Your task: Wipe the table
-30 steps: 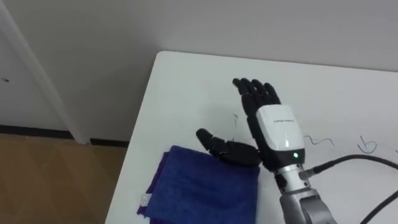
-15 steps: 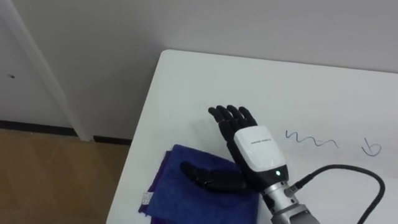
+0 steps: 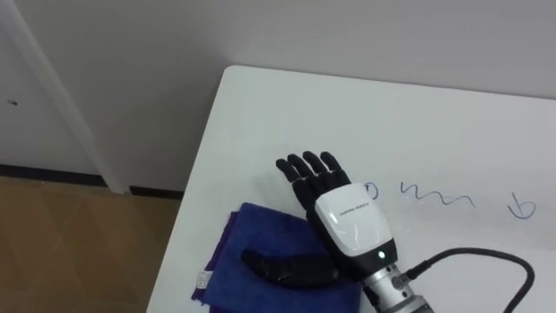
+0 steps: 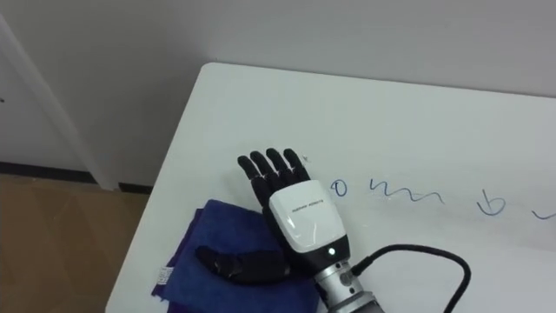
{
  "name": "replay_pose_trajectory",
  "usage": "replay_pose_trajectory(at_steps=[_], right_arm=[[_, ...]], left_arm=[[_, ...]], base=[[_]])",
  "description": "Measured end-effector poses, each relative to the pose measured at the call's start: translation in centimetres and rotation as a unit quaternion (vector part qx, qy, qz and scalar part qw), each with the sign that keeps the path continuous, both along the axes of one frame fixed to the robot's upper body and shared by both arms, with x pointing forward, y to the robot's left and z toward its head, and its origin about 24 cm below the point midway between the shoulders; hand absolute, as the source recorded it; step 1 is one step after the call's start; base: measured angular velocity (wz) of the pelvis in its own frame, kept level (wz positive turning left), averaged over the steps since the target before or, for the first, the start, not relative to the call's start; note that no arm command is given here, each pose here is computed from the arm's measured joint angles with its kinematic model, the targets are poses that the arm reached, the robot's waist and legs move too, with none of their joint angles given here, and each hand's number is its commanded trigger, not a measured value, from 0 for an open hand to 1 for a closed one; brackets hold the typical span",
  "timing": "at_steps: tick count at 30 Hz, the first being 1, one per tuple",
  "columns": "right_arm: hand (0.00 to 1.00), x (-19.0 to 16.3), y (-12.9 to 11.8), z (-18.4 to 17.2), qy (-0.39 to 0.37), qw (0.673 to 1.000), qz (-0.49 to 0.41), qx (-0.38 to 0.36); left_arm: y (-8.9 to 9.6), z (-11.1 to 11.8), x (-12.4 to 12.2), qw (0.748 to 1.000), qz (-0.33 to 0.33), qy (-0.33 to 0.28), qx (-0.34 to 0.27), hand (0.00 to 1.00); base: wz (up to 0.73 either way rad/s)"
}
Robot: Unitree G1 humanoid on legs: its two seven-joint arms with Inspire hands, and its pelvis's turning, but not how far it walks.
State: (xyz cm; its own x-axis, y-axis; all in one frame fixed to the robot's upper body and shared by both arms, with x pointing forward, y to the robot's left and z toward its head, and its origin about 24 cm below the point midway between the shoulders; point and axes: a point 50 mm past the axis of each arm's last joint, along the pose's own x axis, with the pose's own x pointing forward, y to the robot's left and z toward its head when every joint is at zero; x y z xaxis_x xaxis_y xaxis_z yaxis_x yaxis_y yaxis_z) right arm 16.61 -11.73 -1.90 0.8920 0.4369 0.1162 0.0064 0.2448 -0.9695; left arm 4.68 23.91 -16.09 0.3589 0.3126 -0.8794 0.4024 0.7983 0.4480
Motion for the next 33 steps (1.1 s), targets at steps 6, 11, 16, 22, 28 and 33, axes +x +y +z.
replay_pose_trajectory(at_steps=[6, 11, 16, 22, 28, 33], right_arm=[[0.00, -0.5, 0.6, -0.2, 0.005, 1.000, 0.018, 0.008], [0.00, -1.3, 1.1, -1.1, 0.033, 0.999, 0.033, 0.016], [0.00, -2.1, 1.8, -1.5, 0.051, 0.997, 0.058, 0.019], [0.00, -2.3, 2.1, -1.6, 0.061, 0.996, 0.069, 0.017], [0.00, -2.4, 2.1, -1.7, 0.063, 0.995, 0.071, 0.015], [0.00, -2.6, 2.2, -1.8, 0.071, 0.994, 0.079, 0.011]], left_arm=[[-0.2, 0.0, 0.1, 1.000, -0.009, -0.004, -0.005, 0.00], [-0.4, -0.1, 0.5, 1.000, -0.016, -0.007, -0.008, 0.00], [-0.5, -0.1, 1.0, 1.000, -0.023, -0.004, -0.007, 0.00], [-0.5, -0.3, 0.7, 1.000, -0.024, 0.006, -0.008, 0.00], [-0.5, -0.3, 0.4, 1.000, -0.023, 0.012, -0.008, 0.00], [-0.5, -0.3, 0.4, 1.000, -0.023, 0.014, -0.009, 0.00]], base=[[0.00], [0.00], [0.00], [0.00], [0.00], [0.00]])
